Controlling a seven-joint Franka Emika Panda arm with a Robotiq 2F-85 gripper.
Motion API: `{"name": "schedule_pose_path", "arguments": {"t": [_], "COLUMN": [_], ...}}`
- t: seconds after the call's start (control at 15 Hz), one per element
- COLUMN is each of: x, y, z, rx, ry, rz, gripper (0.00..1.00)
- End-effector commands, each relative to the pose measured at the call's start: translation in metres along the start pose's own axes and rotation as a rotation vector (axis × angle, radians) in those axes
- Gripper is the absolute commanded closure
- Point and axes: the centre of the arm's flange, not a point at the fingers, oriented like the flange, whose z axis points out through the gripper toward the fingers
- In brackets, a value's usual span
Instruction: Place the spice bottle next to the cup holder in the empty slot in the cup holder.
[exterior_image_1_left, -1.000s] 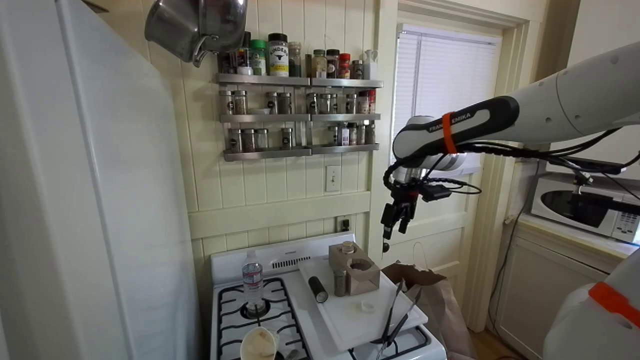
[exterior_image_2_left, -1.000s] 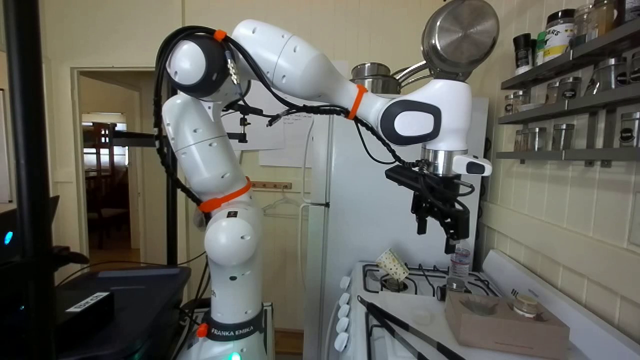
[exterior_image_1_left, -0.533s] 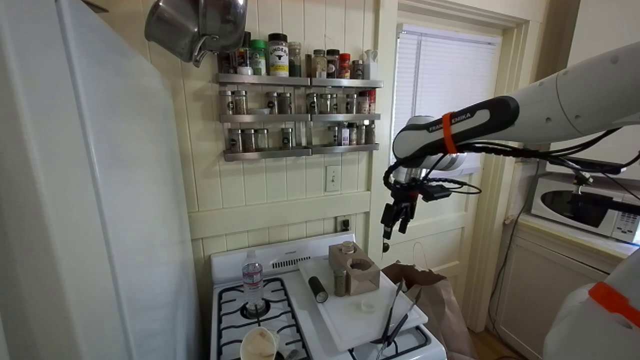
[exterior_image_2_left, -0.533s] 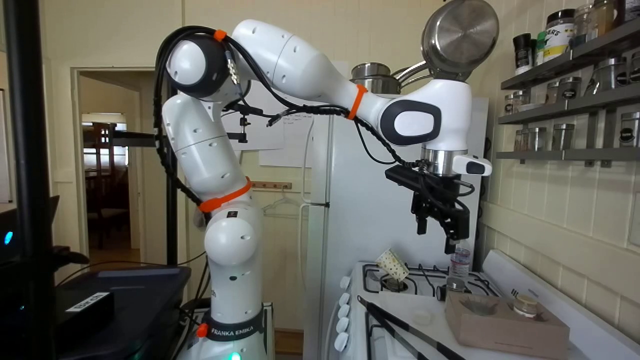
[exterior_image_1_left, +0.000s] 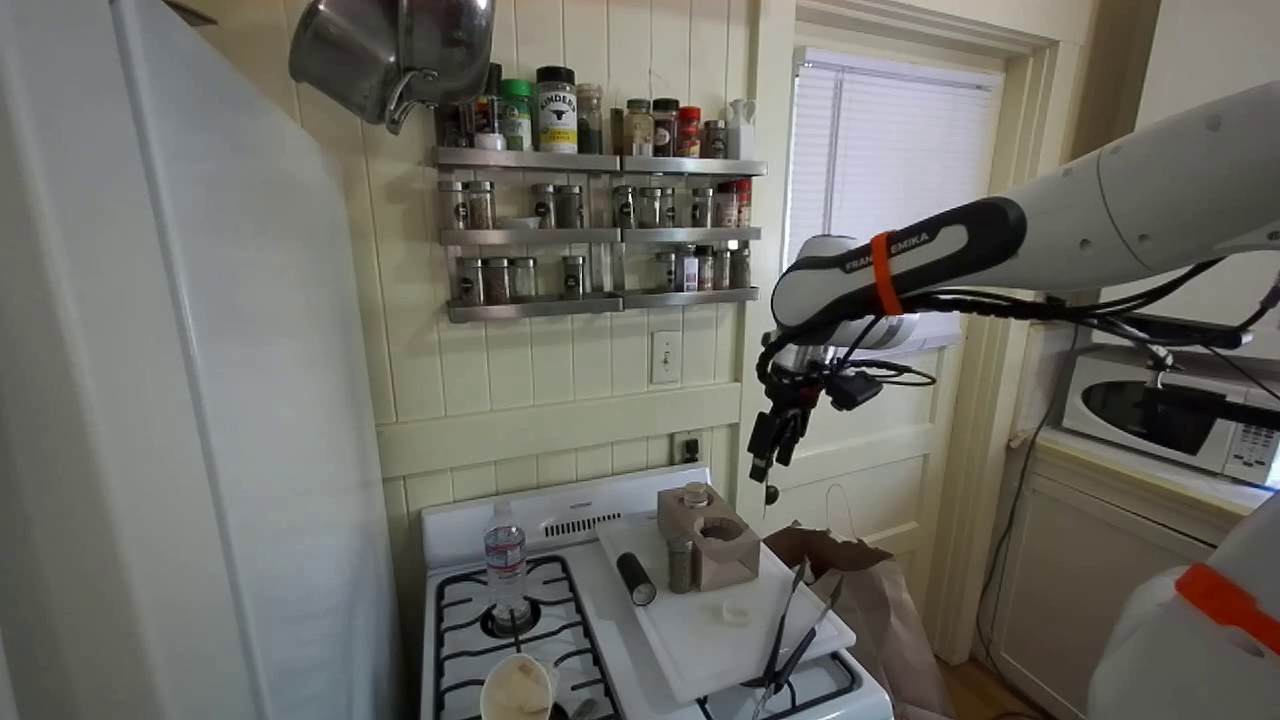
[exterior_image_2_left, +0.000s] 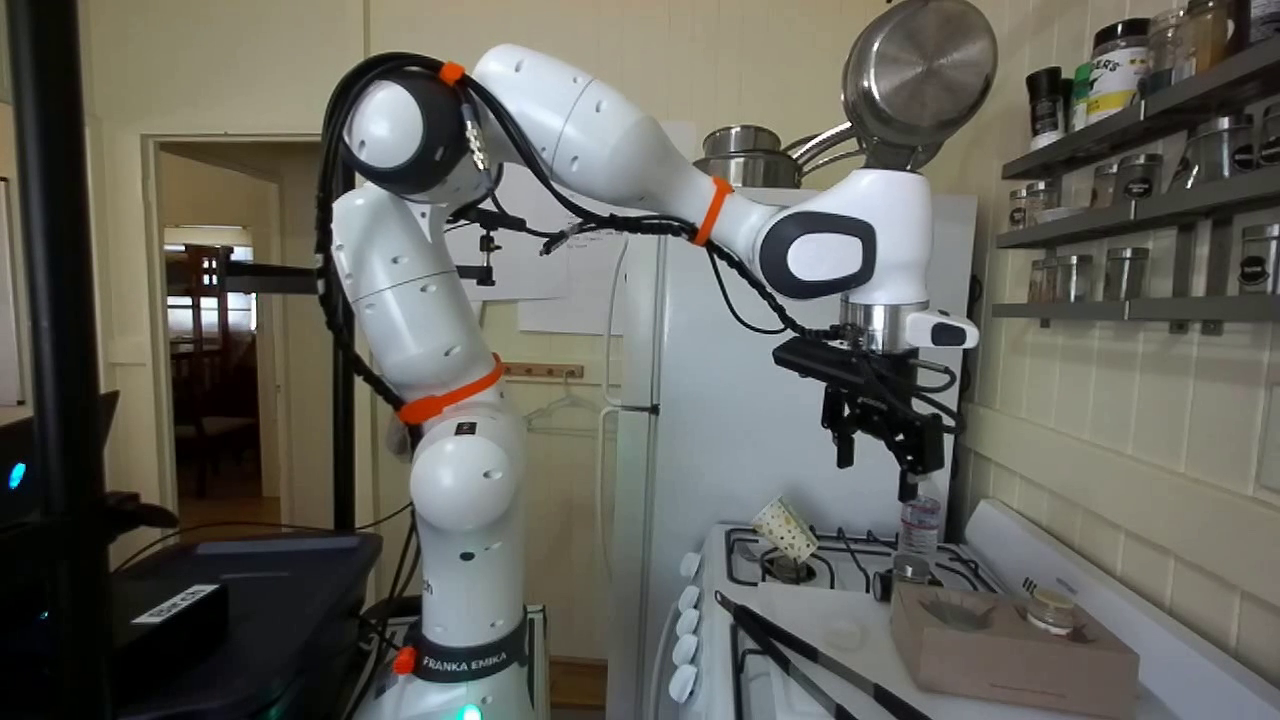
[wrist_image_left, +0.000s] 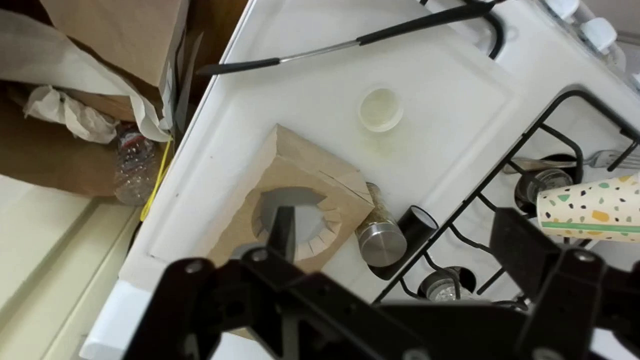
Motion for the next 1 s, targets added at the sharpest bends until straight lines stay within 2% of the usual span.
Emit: {"name": "schedule_pose_path", "arguments": {"t": [0.0,0.2,0.47,0.53,0.73,0.8,0.93], "x": [0.014,0.026,0.018,0.017,0.017,0.018,0.02], "y": [-0.015,-0.019,-0.012,-0.02,-0.018,-0.017,-0.016], "z": [0.026,0.043,0.054,0.055,0.058,0.061,0.066], "rx": [-0.028,-0.047,0.04,0.019,0.038,0.032,0.05], "ry": [-0.002,-0.062,-0.19,-0.136,-0.161,-0.151,-0.178], "rz": [-0.199,-0.354,-0.511,-0.432,-0.481,-0.515,-0.667], "gripper": [0.0,0.0,0.0,0.0,0.0,0.0,0.0]}}
